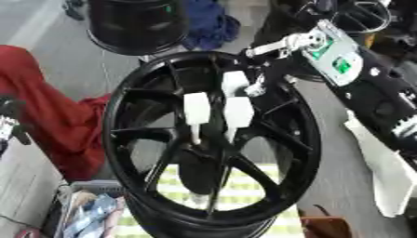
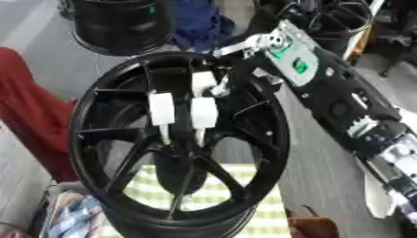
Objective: Pull the pin out of the wheel hub.
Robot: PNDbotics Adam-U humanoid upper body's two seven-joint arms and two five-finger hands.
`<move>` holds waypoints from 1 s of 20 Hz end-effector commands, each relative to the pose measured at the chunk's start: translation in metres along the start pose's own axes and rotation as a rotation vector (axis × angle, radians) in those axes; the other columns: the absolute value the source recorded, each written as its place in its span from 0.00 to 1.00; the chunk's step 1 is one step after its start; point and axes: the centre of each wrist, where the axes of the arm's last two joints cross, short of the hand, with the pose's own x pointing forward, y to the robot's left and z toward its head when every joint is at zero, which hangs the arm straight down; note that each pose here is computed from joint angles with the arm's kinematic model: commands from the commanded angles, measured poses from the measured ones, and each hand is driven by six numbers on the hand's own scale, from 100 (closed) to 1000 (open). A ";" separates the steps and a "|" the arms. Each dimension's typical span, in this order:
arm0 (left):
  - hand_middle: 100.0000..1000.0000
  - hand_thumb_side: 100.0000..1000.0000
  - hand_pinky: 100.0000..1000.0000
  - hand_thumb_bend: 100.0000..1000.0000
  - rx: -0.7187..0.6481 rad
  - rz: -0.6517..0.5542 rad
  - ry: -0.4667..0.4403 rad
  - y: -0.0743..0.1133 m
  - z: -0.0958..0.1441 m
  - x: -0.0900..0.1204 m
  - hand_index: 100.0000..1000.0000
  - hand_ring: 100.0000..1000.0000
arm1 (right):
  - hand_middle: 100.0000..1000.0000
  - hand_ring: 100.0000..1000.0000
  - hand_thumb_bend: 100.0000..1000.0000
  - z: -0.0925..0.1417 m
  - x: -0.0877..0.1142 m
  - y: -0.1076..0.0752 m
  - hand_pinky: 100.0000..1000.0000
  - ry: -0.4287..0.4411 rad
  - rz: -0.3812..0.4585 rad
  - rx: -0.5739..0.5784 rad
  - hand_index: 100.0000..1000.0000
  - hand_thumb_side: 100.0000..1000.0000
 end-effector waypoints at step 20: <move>0.69 0.48 0.68 0.22 0.047 -0.032 -0.004 0.011 0.002 0.004 0.80 0.28 | 0.46 0.40 0.05 0.211 0.018 -0.009 0.46 -0.070 -0.013 -0.778 0.61 0.25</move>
